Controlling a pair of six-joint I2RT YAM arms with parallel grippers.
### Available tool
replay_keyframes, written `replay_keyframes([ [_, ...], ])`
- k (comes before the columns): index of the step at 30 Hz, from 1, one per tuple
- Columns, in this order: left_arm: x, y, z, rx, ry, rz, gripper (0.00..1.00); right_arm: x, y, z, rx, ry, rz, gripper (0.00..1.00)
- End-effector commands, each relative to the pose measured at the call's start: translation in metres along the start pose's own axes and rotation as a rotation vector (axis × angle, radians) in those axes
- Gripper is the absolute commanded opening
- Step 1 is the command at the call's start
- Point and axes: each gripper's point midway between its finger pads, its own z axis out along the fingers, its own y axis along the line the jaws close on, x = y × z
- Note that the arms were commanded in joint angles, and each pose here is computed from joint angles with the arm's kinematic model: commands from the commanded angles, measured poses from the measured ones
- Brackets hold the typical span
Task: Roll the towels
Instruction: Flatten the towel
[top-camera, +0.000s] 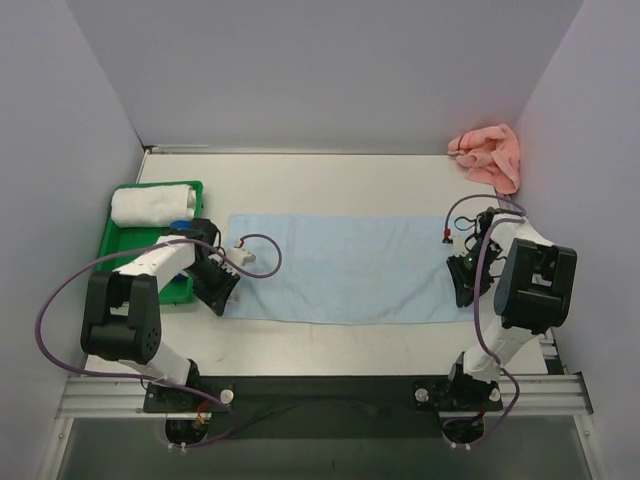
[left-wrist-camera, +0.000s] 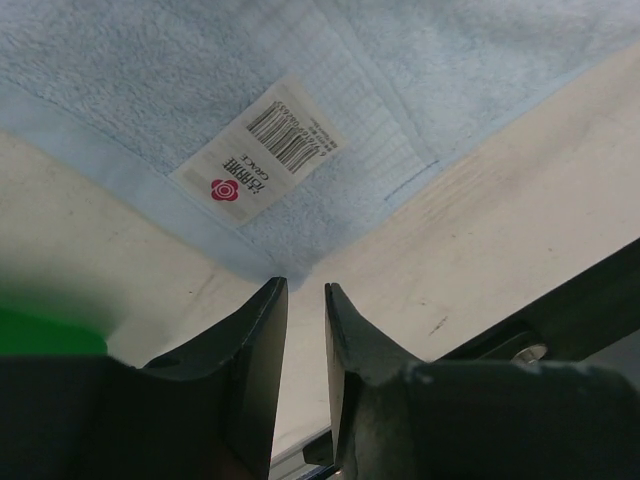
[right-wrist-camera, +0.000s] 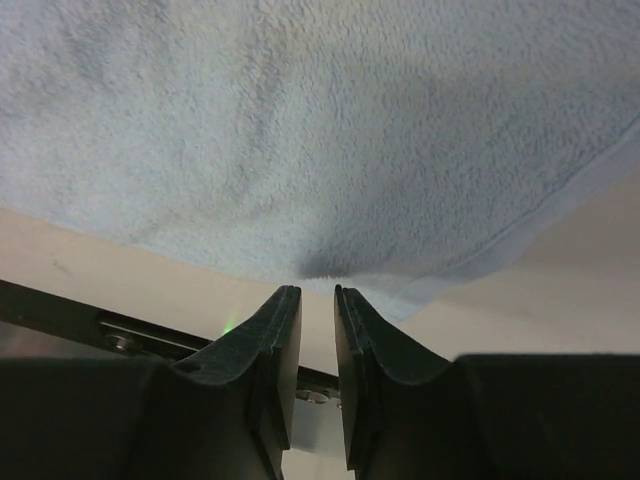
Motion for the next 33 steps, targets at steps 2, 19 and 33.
replay_keyframes([
  [2, -0.002, 0.02, 0.014, -0.079, 0.005, 0.013, 0.32, 0.015, -0.016, 0.012, 0.106, 0.1, -0.046, 0.19],
  [19, 0.032, 0.033, 0.031, -0.12, 0.176, 0.008, 0.24, 0.007, -0.049, 0.0, 0.311, 0.167, -0.211, 0.31],
  [33, -0.13, 0.026, -0.08, -0.022, -0.287, 0.049, 0.84, -0.127, -0.049, -0.118, 0.246, -0.332, -0.103, 0.84],
])
